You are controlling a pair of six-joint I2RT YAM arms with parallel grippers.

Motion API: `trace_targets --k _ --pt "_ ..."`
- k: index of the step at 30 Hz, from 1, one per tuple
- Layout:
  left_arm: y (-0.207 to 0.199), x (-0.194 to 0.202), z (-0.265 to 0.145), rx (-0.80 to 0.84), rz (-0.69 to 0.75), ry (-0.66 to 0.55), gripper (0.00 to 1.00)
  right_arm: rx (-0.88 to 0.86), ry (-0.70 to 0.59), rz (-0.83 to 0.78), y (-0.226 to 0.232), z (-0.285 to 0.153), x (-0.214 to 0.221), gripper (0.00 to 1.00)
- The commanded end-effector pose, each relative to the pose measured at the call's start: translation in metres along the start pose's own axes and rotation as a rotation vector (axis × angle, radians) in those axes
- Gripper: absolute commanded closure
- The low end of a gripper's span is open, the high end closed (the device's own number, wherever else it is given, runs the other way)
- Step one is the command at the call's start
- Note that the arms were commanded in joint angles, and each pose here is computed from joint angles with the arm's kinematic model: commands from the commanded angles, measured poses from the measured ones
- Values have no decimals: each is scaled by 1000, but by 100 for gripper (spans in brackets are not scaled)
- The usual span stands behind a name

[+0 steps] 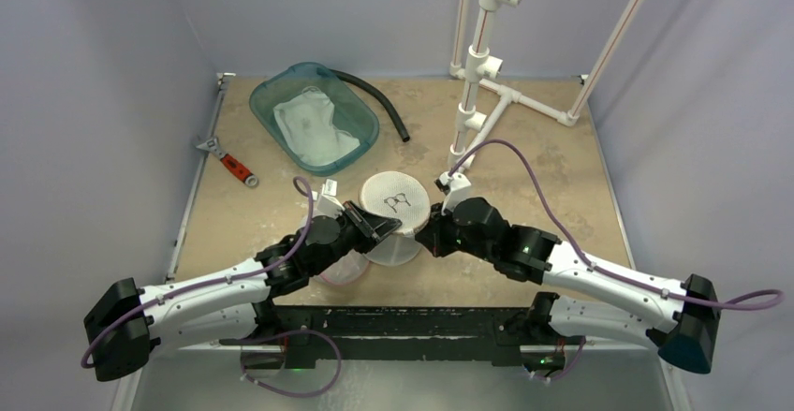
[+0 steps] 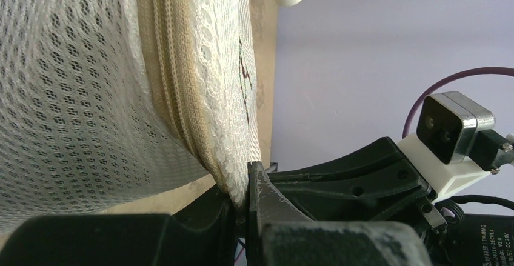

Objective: Unzip the laundry bag and remove the bra
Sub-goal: Unzip the laundry bag at the center of the board.

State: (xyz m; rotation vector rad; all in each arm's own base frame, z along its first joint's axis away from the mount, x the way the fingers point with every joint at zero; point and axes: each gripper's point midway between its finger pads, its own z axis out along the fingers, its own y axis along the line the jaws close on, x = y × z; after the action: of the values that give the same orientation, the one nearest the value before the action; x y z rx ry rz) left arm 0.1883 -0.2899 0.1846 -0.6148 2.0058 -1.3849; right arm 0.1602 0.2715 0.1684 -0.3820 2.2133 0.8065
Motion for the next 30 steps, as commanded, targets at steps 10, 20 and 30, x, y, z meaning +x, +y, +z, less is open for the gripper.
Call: trace_targets --k 10,20,30 --pt "-31 3 -8 76 72 40 100 156 -11 61 -32 -11 7 100" --pt "-38 17 -15 103 173 129 100 288 -37 114 -61 -16 14 100" --pt "-49 48 -26 192 302 319 100 431 -105 208 -86 -28 11 100"
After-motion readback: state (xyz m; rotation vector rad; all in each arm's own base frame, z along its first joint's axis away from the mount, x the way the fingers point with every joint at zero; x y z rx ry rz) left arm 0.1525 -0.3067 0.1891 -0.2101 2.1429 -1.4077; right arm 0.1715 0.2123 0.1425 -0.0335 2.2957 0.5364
